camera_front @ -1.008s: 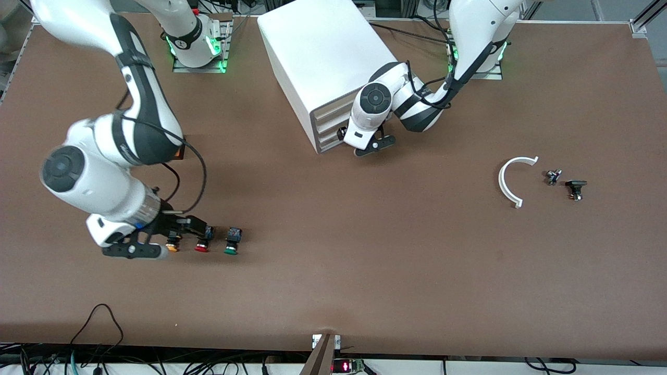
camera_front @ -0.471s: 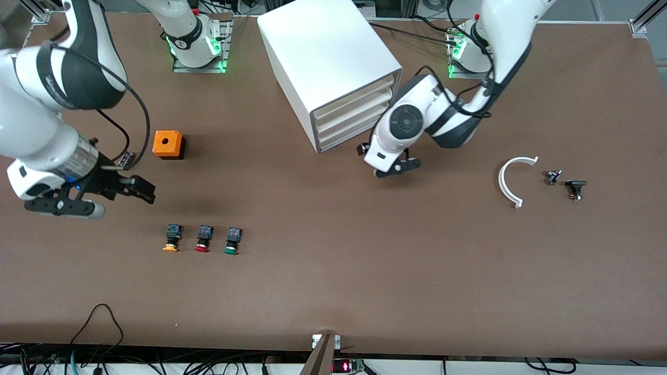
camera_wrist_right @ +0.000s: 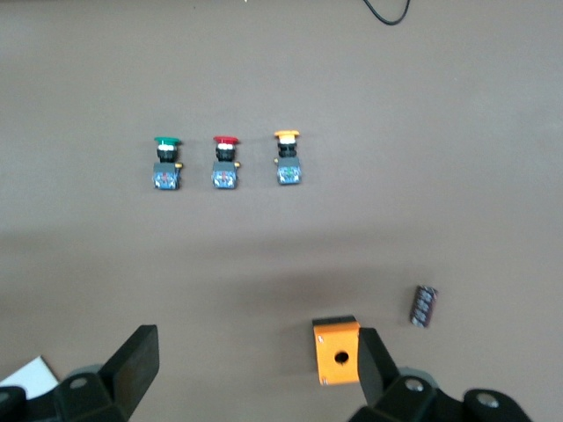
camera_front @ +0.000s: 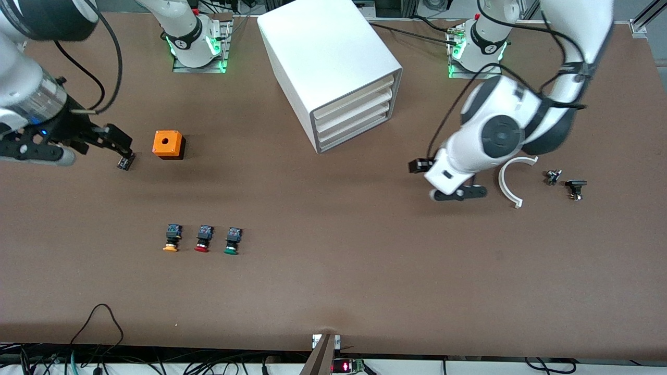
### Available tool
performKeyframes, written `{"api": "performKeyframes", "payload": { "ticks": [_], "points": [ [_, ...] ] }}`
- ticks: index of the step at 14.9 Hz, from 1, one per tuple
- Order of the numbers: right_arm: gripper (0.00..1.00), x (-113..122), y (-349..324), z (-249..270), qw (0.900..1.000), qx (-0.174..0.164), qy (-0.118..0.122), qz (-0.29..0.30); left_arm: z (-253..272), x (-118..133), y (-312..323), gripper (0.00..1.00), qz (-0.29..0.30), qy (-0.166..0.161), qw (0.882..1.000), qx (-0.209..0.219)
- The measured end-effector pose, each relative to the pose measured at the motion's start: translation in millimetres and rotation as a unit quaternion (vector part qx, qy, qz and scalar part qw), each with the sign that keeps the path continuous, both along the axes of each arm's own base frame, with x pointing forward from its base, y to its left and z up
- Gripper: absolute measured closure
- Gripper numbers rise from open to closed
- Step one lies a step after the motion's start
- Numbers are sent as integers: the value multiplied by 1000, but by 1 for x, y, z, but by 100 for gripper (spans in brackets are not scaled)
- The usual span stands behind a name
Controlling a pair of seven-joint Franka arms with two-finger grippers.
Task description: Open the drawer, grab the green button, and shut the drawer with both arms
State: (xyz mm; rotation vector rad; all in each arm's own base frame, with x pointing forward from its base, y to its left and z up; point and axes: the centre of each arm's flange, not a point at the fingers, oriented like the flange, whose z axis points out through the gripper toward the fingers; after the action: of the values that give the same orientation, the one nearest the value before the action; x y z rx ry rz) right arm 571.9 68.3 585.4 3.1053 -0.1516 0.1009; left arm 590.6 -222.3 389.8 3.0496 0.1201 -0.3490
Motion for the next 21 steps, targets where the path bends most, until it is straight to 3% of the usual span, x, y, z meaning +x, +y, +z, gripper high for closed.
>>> {"api": "performKeyframes", "payload": {
  "ticks": [5, 9, 16, 21],
  "points": [
    [0, -29, -5, 31, 1000, -4, 8, -4, 62, 30, 85, 0, -106, -49, 993, -5],
    [0, -41, -9, 38, 1000, 8, 9, -10, 111, 23, 144, 0, -162, -74, 984, -2],
    [0, -46, 10, 36, 1000, 8, 13, 6, 164, -18, 202, 0, -179, -124, 976, -16],
    [0, -46, 14, 34, 1000, 7, 16, 10, 168, -34, 206, 0, -141, -132, 981, -13]
  ]
}}
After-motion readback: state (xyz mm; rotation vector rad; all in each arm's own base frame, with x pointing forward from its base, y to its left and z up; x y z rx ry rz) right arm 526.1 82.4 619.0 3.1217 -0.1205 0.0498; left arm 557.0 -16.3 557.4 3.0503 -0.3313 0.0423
